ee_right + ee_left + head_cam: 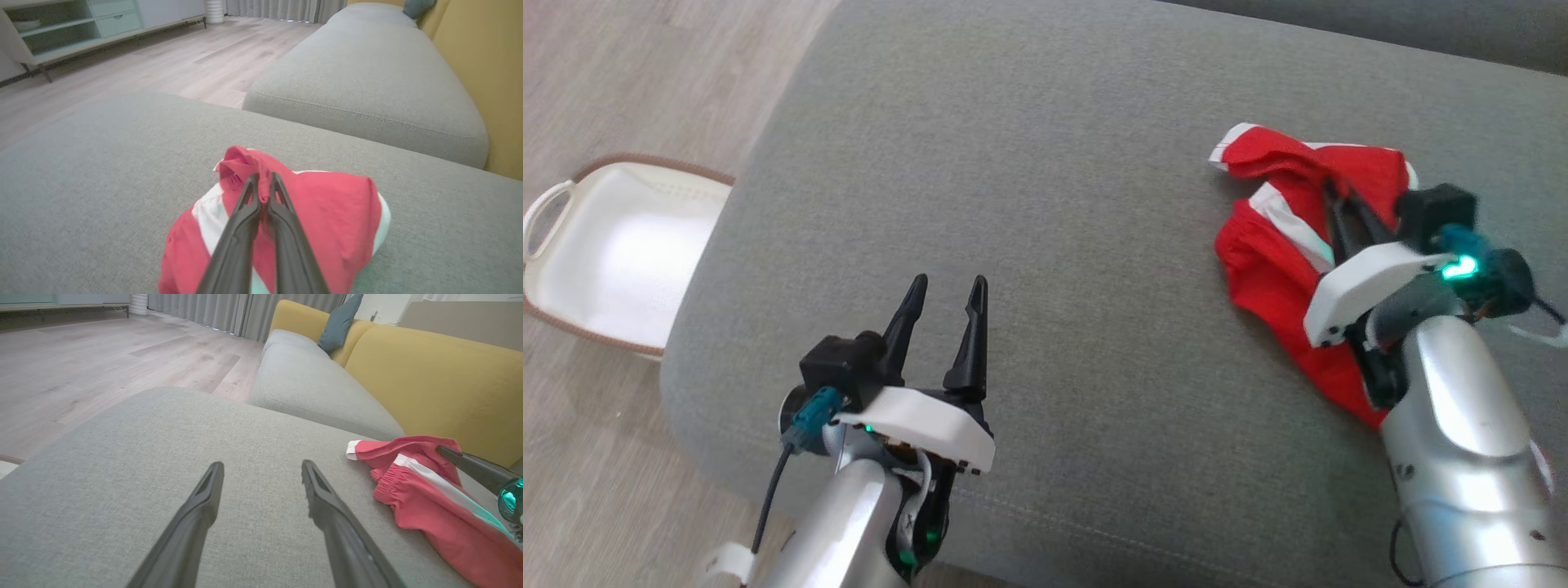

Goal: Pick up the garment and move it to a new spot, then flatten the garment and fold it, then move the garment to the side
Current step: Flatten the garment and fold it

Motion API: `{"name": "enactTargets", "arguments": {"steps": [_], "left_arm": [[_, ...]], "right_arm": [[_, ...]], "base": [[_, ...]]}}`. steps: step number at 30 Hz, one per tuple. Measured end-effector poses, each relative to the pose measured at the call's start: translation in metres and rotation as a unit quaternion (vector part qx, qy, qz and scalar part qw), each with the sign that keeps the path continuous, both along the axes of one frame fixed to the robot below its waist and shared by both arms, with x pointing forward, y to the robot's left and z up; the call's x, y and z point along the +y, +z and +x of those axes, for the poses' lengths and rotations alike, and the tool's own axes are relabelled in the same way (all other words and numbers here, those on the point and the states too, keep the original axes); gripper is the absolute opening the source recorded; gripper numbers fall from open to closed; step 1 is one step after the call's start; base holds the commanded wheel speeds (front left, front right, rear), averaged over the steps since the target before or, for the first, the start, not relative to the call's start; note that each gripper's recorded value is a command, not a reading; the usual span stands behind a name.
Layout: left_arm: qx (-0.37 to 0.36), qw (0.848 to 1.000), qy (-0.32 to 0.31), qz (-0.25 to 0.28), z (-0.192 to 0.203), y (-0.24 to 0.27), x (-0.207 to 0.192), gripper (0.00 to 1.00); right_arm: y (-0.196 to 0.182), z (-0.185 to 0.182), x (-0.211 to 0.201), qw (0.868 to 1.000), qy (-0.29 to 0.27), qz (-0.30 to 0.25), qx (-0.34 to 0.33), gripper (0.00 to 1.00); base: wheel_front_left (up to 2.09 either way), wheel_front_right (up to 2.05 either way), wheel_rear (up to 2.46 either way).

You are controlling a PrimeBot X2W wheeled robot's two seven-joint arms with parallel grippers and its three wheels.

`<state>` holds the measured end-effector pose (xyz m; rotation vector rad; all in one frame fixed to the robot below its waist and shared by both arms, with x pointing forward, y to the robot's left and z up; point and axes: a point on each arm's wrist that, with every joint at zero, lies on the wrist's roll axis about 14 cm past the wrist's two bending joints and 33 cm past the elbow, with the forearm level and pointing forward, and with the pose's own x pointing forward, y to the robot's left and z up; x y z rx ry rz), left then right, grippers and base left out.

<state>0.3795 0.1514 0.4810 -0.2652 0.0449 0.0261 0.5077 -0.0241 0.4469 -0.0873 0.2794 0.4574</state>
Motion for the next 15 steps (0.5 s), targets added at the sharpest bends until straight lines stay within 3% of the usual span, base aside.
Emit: {"name": "enactTargets", "arguments": {"steps": [6,11,15], "left_arm": [[-0.003,1.000,-0.016,-0.003,0.004,0.001,-0.011,1.00],[-0.007,1.000,-0.027,-0.003,0.011,0.003,-0.017,1.00],[-0.010,0.999,-0.032,-0.003,0.013,0.005,-0.020,1.00]], "right_arm": [[0.022,0.018,-0.043,0.995,-0.079,0.050,-0.017,0.00],[0.057,0.044,-0.088,0.982,-0.155,0.088,-0.062,0.00],[0.058,0.051,-0.116,0.978,-0.191,0.061,-0.062,0.00]], "base": [[0.00,0.00,0.00],[0.00,0.00,0.00],[0.00,0.00,0.00]]}}
